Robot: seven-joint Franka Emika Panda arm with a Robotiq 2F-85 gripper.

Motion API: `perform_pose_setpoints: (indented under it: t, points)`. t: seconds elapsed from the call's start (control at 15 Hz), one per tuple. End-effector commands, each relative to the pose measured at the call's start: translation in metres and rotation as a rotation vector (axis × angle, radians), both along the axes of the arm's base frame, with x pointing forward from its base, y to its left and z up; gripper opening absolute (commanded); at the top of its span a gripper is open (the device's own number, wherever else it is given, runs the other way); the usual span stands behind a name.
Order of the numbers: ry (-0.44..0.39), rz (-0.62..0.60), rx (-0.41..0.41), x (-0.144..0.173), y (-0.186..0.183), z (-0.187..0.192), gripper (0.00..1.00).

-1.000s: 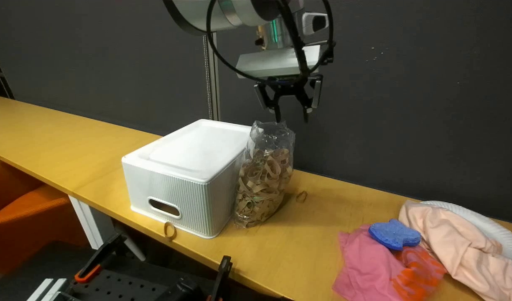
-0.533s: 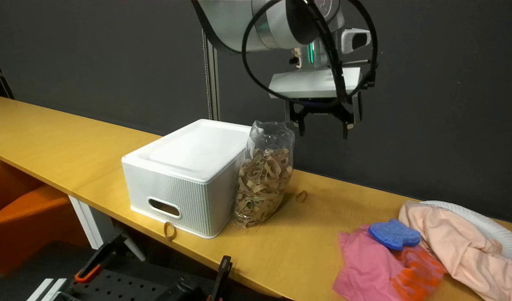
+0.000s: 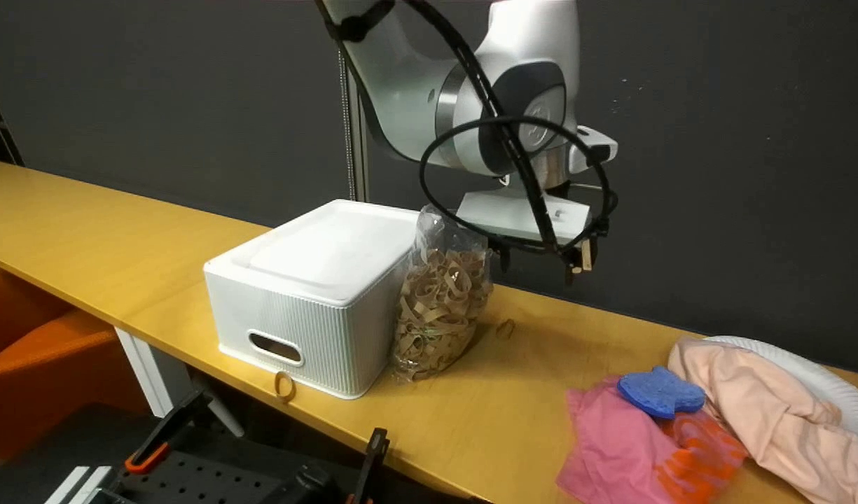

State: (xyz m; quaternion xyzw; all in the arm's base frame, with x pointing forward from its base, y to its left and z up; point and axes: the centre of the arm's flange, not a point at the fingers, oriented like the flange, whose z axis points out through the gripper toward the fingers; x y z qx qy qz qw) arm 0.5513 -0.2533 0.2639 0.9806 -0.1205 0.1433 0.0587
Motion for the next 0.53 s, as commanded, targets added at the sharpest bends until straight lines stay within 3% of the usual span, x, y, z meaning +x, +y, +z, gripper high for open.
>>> perform_pose_setpoints:
  t: [0.0,0.47]
  points:
    - [-0.053,0.006,0.035,0.016,-0.017,-0.028,1.00]
    - [-0.122,-0.048,0.118,0.004,-0.038,-0.029,1.00]
